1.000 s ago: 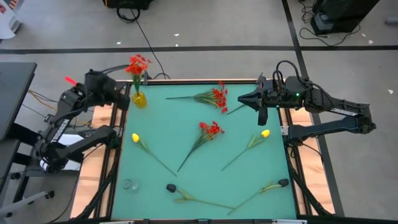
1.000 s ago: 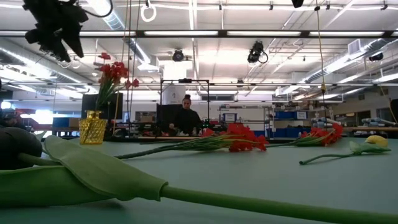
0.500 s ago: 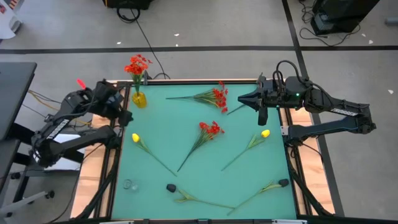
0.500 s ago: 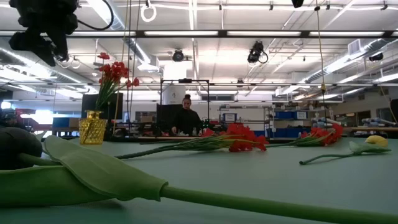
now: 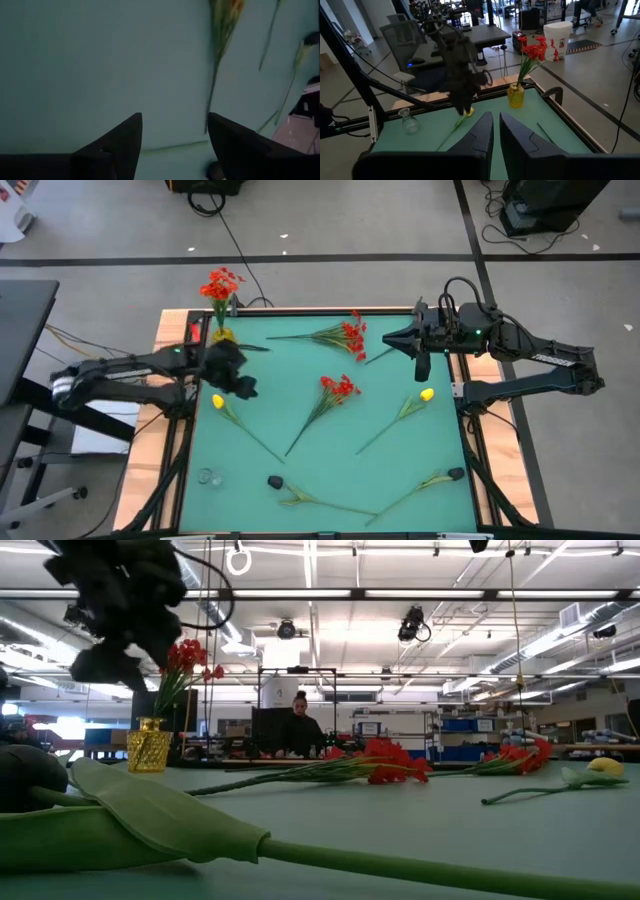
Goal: Sort flowers into vase by color
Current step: Put the orange flowers into the yellow vase
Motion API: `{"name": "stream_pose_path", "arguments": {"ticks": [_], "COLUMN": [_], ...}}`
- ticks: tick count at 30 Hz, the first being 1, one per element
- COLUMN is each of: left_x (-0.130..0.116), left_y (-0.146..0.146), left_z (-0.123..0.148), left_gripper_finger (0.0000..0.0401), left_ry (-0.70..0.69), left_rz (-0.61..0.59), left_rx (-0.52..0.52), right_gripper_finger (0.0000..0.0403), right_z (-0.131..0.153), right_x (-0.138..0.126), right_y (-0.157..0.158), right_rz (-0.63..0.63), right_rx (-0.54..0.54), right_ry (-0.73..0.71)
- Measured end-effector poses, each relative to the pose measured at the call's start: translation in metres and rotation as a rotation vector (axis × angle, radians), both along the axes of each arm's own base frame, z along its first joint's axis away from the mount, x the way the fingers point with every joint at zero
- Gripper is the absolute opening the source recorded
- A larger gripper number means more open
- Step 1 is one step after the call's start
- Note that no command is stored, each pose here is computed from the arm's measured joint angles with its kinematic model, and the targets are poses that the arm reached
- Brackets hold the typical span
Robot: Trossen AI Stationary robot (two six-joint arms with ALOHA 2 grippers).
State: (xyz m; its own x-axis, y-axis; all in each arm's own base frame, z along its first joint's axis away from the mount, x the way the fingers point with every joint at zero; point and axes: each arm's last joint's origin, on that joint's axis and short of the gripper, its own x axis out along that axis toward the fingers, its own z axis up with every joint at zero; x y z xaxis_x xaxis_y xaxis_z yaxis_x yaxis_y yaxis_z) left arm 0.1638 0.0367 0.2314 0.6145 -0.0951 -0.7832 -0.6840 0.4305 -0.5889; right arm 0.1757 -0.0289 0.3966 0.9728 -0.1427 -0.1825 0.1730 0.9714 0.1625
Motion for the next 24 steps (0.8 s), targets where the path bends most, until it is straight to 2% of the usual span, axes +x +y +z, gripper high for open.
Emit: {"name": "stream_pose_path", "arguments": {"ticks": [6,15,24], "left_x": [0.061,0.121,0.179], "left_y": [-0.01,-0.017,-0.024], "left_z": [-0.006,-0.037,-0.041], "left_gripper_finger": [0.0229,0.0228,0.0228], "left_ry": [-0.11,0.023,0.018], "left_rz": [0.006,-0.049,-0.104], "left_rx": [0.08,0.071,0.111], "right_gripper_finger": [0.0042,0.0042,0.0042], "right_z": [0.0,0.0,0.0], "right_x": [0.0,0.0,0.0], "right_y": [0.0,0.0,0.0], "right_rz": [0.0,0.0,0.0], "right_rx": [0.0,0.0,0.0], "right_ry": [0.0,0.0,0.0]}}
